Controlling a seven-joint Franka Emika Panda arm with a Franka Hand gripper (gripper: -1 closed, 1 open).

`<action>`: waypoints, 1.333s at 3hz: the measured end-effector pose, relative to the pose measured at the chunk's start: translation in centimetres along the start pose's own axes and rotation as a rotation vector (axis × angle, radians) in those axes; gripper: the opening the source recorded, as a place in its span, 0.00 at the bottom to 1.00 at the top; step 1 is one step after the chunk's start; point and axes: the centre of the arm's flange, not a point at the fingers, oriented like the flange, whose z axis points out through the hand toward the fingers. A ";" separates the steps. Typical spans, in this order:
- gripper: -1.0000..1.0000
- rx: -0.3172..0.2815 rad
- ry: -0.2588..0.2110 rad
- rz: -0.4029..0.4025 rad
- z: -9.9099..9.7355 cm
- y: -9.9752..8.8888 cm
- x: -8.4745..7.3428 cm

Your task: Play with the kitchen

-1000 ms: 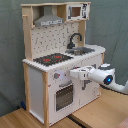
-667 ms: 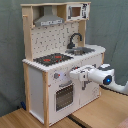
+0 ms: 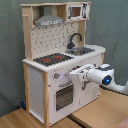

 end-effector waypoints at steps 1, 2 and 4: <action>1.00 0.002 -0.001 0.001 0.0 0.0 0.0; 1.00 0.014 -0.010 0.081 0.0 -0.1 -0.1; 1.00 0.017 -0.015 0.260 -1.2 0.1 0.6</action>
